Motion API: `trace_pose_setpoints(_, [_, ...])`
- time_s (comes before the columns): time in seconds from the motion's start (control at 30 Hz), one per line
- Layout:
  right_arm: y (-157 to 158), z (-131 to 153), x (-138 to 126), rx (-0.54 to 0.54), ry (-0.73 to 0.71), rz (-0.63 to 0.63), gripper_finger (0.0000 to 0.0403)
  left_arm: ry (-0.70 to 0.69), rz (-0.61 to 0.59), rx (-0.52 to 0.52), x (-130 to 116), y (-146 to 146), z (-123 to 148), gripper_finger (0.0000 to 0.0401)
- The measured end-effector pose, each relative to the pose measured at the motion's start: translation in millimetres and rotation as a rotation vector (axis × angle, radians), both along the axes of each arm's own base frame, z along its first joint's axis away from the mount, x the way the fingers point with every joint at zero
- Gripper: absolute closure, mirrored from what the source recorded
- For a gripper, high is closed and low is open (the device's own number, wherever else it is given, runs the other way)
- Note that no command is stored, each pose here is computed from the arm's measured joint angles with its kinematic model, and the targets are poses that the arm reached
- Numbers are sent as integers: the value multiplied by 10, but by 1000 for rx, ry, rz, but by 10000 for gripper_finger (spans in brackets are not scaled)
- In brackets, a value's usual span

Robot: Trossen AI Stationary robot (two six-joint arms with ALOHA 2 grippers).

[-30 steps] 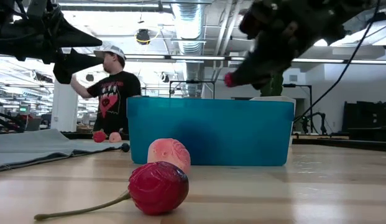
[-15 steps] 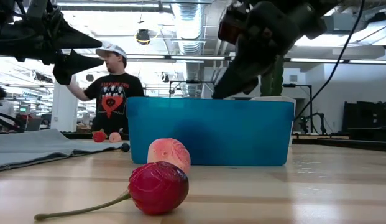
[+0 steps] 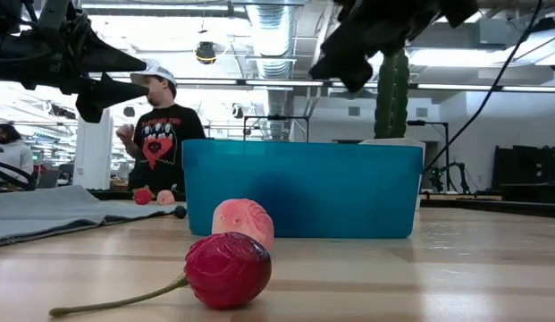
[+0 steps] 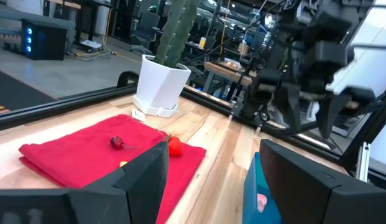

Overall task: Pick and placing Produce into tupperware
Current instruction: Put the peach into the blue bin

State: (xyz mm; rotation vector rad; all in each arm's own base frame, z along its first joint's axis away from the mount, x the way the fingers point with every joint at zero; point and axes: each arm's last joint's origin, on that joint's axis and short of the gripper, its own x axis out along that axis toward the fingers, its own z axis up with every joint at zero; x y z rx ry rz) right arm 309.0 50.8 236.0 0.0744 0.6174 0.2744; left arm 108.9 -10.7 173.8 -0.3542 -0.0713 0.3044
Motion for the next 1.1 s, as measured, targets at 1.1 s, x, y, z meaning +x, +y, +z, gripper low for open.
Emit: trace_pose_setpoints(1.1, [-35,952,-1556,54,-477,114,276,-41,-114,109,5,-33,68,159])
